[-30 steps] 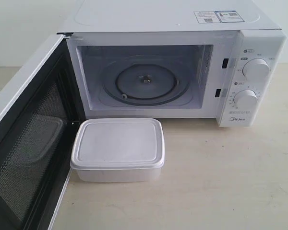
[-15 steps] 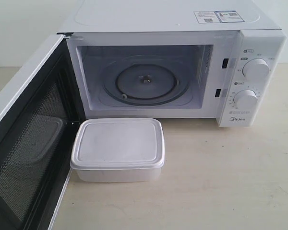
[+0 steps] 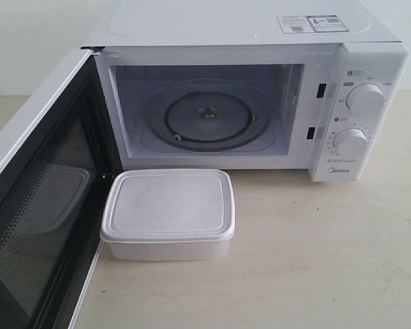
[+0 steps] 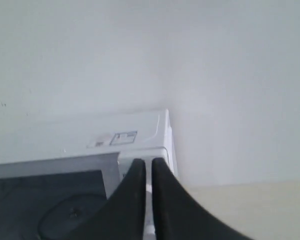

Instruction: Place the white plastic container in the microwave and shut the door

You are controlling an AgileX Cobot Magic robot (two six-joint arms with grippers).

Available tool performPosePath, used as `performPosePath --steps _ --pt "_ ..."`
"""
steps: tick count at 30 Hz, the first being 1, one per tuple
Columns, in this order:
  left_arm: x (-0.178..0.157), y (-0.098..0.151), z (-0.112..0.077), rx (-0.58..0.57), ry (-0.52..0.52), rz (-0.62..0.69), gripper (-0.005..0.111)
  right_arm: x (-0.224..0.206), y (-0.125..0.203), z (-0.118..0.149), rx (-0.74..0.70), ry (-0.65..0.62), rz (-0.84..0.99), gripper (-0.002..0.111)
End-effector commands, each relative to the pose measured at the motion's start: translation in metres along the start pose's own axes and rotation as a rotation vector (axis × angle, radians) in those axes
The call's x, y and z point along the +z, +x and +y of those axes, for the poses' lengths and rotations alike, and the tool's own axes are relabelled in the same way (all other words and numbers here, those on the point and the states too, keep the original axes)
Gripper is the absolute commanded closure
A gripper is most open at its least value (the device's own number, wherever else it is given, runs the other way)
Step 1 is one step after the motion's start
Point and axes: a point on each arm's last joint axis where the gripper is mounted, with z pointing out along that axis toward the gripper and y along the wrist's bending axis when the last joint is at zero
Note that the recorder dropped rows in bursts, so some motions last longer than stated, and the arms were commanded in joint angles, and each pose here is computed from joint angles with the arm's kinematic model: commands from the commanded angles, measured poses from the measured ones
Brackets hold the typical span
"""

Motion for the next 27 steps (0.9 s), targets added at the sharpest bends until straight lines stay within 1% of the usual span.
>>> performPosePath --steps 1,5,8,11,14,15,17,19,22,25,27 --pt "0.0 0.001 0.0 0.006 -0.001 0.0 0.102 -0.006 -0.019 0.003 0.074 -0.017 -0.076 0.106" --pt "0.0 0.001 0.0 0.006 -0.001 0.0 0.102 -0.009 -0.03 0.005 0.211 -0.055 -0.165 0.106" --pt "0.0 0.001 0.0 0.006 -0.001 0.0 0.102 -0.015 -0.04 0.008 0.174 -0.066 -0.145 0.106" --pt "0.0 0.001 0.0 0.006 -0.001 0.0 0.102 0.003 -0.039 0.015 0.183 -0.106 0.048 0.106" --pt "0.0 0.001 0.0 0.006 -0.001 0.0 0.102 0.029 -0.036 0.027 0.164 -0.21 0.237 0.106" --pt "0.0 0.001 0.0 0.006 -0.001 0.0 0.102 0.038 -0.036 0.031 0.172 -0.241 0.282 0.106" --pt "0.0 0.001 0.0 0.006 -0.001 0.0 0.102 0.066 -0.029 0.037 0.242 -0.291 0.421 0.106" --pt "0.0 0.001 0.0 0.006 -0.001 0.0 0.102 0.095 -0.015 0.042 0.299 -0.332 0.574 0.106" --pt "0.0 0.001 0.0 0.006 -0.001 0.0 0.102 0.136 0.015 0.048 0.375 -0.415 0.782 0.106" --pt "0.0 0.001 0.0 0.006 -0.001 0.0 0.102 0.163 0.045 0.057 0.47 -0.545 0.932 0.106" --pt "0.0 0.001 0.0 0.006 -0.001 0.0 0.102 0.177 0.062 0.06 0.542 -0.592 0.994 0.106"
